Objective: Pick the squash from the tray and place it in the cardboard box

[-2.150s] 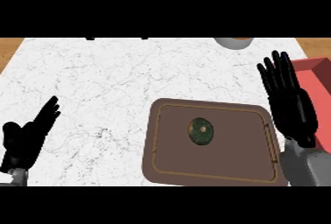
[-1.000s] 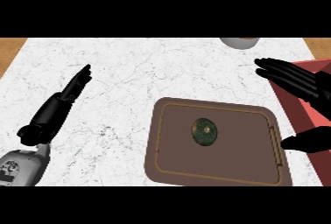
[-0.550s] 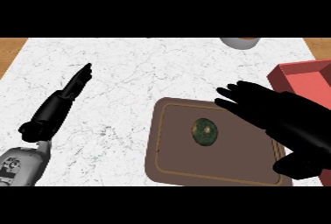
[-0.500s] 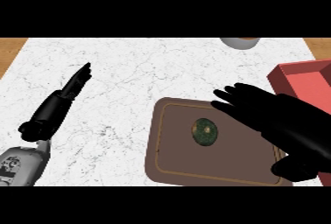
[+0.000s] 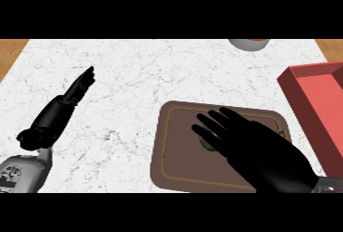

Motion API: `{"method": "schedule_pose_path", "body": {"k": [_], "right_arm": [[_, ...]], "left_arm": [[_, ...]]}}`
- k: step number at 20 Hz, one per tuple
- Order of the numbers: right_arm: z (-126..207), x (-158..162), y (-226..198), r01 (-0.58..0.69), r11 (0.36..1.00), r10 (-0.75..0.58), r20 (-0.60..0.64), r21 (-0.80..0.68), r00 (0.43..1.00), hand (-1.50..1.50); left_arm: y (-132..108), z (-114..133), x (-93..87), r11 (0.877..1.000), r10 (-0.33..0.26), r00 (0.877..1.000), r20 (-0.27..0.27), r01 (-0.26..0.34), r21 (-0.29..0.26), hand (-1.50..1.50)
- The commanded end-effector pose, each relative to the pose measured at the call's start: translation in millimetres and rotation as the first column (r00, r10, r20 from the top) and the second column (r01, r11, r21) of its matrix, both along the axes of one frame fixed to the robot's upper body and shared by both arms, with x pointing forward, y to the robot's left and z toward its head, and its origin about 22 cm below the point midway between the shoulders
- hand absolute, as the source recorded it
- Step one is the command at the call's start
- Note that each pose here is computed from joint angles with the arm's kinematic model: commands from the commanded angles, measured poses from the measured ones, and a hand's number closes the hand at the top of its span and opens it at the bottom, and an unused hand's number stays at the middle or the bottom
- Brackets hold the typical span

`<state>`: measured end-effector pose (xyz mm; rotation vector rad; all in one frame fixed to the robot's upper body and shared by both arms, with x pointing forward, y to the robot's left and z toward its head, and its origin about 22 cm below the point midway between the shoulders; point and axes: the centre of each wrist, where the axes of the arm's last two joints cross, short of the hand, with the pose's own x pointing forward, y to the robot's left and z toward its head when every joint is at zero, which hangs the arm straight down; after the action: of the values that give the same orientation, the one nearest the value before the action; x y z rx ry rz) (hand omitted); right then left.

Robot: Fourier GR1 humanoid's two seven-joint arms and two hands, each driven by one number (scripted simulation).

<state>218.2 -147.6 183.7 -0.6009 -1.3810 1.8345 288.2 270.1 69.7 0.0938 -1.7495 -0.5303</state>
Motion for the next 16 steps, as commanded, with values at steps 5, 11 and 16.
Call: {"method": "schedule_pose_path", "body": {"k": [5, 11, 16], "right_arm": [[-35, -22, 17, 0.054, 0.997, -0.053, 0.012, -0.048, 0.999, -1.5], [-27, 2, 36, 0.079, 0.996, -0.075, 0.067, -0.052, 0.995, -1.5], [-51, 14, 35, 0.089, 0.991, -0.084, 0.049, -0.104, 0.995, -1.5]], "left_arm": [[3, -11, 0.5, 1.0, 0.024, 1.0, 0.004, -0.024, -0.006, 0.0], [-13, 1, 2.5, 1.0, 0.001, 1.0, -0.001, -0.001, 0.014, 0.0], [-10, -3, 7.7, 1.0, 0.011, 1.0, 0.012, -0.011, -0.001, 0.0]]}}
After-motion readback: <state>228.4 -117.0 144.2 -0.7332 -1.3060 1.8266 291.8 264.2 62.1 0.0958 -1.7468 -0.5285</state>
